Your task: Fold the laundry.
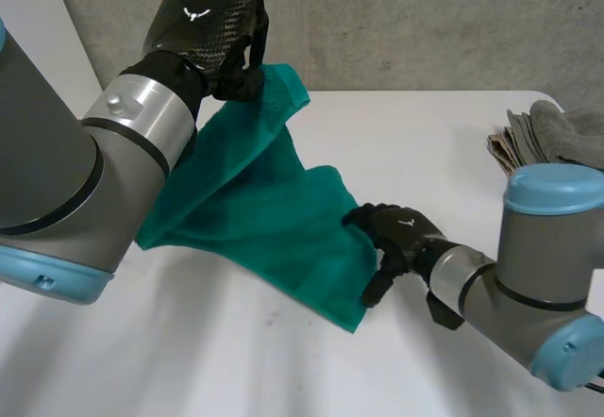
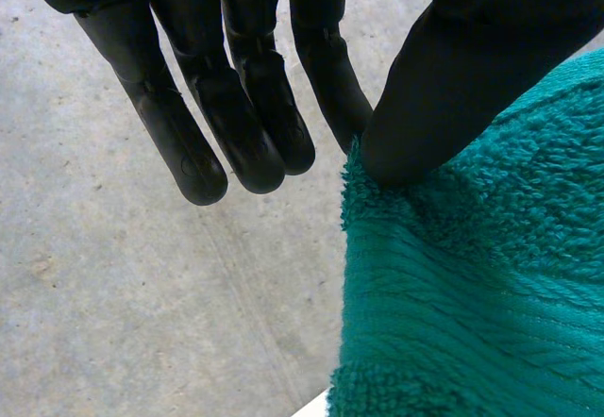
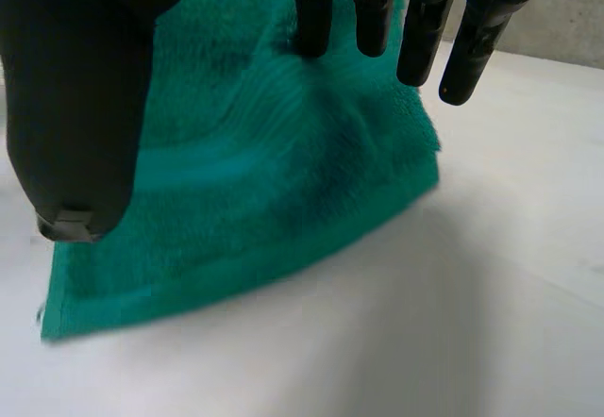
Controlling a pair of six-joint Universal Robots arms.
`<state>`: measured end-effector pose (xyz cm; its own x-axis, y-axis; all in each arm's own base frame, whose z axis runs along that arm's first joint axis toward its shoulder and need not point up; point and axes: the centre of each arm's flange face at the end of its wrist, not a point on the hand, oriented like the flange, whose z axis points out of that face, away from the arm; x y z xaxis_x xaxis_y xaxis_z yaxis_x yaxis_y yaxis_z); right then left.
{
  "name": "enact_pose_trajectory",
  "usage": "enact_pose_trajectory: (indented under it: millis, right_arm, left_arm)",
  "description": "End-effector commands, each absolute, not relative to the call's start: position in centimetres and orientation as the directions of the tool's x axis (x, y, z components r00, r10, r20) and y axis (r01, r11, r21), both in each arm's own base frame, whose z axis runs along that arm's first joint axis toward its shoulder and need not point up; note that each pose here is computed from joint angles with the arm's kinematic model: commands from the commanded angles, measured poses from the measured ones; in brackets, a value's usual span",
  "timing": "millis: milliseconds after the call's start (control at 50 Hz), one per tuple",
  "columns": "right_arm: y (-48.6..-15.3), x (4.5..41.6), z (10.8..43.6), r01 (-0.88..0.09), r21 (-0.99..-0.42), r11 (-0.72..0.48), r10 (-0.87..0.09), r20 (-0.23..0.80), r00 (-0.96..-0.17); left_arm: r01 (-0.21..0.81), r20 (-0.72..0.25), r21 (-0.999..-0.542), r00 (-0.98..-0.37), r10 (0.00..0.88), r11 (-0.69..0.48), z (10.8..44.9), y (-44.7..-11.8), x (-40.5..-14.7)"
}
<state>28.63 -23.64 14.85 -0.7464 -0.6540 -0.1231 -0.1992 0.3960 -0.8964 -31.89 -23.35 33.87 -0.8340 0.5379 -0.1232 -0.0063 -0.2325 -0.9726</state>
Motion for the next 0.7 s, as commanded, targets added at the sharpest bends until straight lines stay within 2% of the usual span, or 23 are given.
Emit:
enact_pose_trajectory:
  millis: [20, 140, 260, 340, 420, 440, 500, 520, 600, 700]
  right_arm:
    - [-24.4, 31.1, 14.1, -0.150, -0.900, 0.409, -0.659, -0.178, -0.731]
    - [-25.2, 34.0, 12.8, -0.141, -0.902, 0.408, -0.680, -0.197, -0.706]
    - [-26.8, 35.2, 12.4, -0.133, -0.920, 0.369, -0.655, -0.156, -0.739]
    - [-28.2, 34.9, 14.4, -0.107, -0.942, 0.318, -0.616, -0.120, -0.778]
    - [-28.3, 33.9, 19.5, -0.124, -0.976, 0.180, -0.647, -0.022, -0.762]
    - [-29.3, 32.0, 21.9, -0.144, -0.984, 0.102, -0.629, 0.048, -0.776]
    - [-31.0, 28.6, 25.4, -0.201, -0.980, -0.016, -0.578, 0.173, -0.798]
    - [-31.4, 27.0, 26.9, -0.257, -0.964, -0.066, -0.551, 0.250, -0.796]
    - [-31.6, 24.3, 29.3, -0.378, -0.918, -0.116, -0.497, 0.384, -0.778]
    - [-31.1, 24.3, 29.6, -0.396, -0.914, -0.085, -0.523, 0.380, -0.763]
  left_arm:
    - [-0.027, -0.109, -0.972, -0.830, 0.547, -0.234, 34.4, -22.7, -31.7]
    - [-0.037, -0.108, -0.969, -0.827, 0.552, -0.246, 34.9, -22.1, -31.7]
    - [-0.051, -0.102, -0.965, -0.830, 0.548, -0.257, 35.5, -21.9, -31.5]
    - [-0.065, -0.097, -0.958, -0.843, 0.530, -0.279, 36.5, -21.9, -30.9]
    - [-0.090, -0.070, -0.949, -0.874, 0.480, -0.304, 37.9, -22.0, -29.6]
    - [-0.095, -0.064, -0.946, -0.882, 0.466, -0.311, 38.3, -22.2, -29.2]
    - [-0.105, -0.040, -0.935, -0.917, 0.396, -0.338, 39.4, -23.2, -27.2]
    - [-0.105, -0.035, -0.935, -0.924, 0.382, -0.340, 39.5, -23.4, -26.8]
    - [-0.117, 0.000, -0.937, -0.942, 0.334, -0.328, 39.3, -24.7, -25.0]
    - [-0.118, 0.029, -0.952, -0.953, 0.301, -0.282, 37.6, -25.8, -23.8]
